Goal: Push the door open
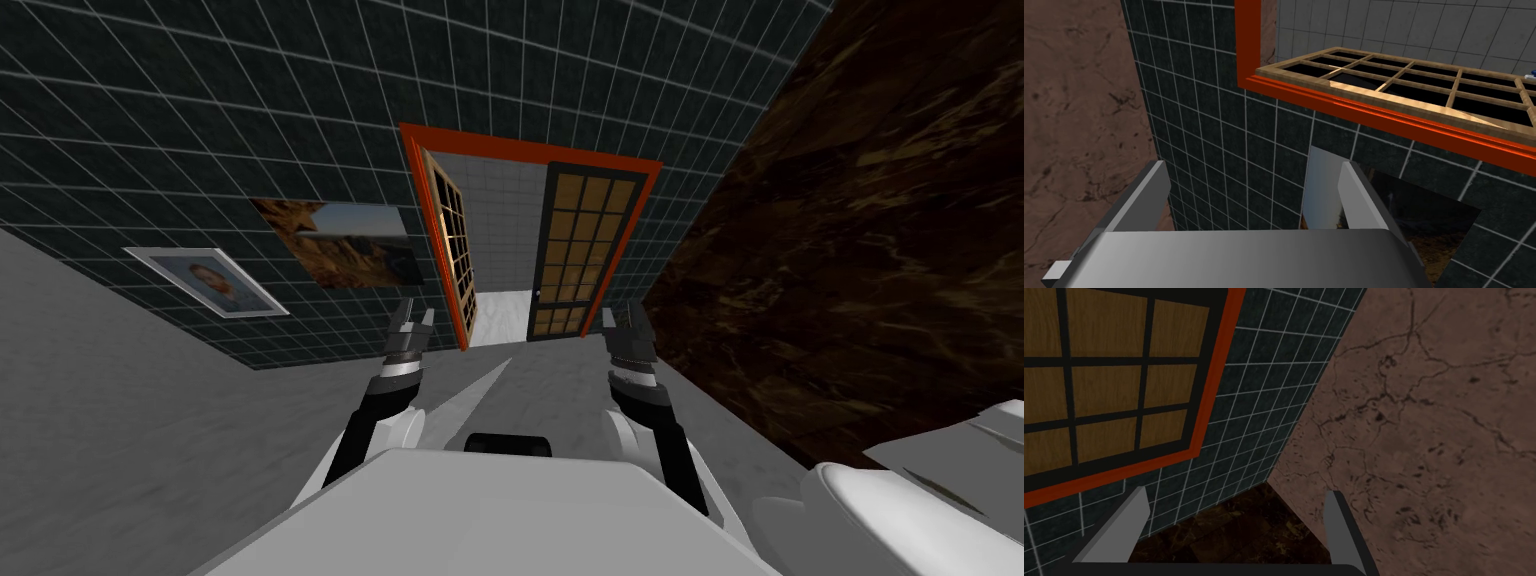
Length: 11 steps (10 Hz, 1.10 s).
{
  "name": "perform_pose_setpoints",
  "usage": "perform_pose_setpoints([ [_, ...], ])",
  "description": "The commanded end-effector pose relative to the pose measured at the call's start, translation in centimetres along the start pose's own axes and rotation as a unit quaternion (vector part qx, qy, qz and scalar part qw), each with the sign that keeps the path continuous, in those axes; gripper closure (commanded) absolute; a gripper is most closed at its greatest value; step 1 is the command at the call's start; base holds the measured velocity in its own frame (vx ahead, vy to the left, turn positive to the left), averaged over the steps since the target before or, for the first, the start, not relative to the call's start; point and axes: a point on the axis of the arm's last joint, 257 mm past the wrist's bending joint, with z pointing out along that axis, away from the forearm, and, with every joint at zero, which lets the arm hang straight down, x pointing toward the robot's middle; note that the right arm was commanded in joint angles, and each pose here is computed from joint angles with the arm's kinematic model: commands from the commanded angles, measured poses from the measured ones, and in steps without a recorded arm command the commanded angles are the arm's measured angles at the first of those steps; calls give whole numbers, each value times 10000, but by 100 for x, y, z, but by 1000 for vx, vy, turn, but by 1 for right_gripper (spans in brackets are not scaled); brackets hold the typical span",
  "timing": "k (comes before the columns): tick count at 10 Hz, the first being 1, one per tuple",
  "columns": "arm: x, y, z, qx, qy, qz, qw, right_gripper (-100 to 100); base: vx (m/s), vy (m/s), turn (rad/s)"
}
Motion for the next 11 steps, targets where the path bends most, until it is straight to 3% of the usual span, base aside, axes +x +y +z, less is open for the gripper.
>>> perform_pose_setpoints([
  [1,36,-138,-15,90,59,-222,9997,-100,88,-8,4],
  [4,64,-332,-61,220,140,-518,9983,-100,103,-16,4],
  [11,138,-903,-228,591,415,-1399,9875,-100,107,-12,5],
])
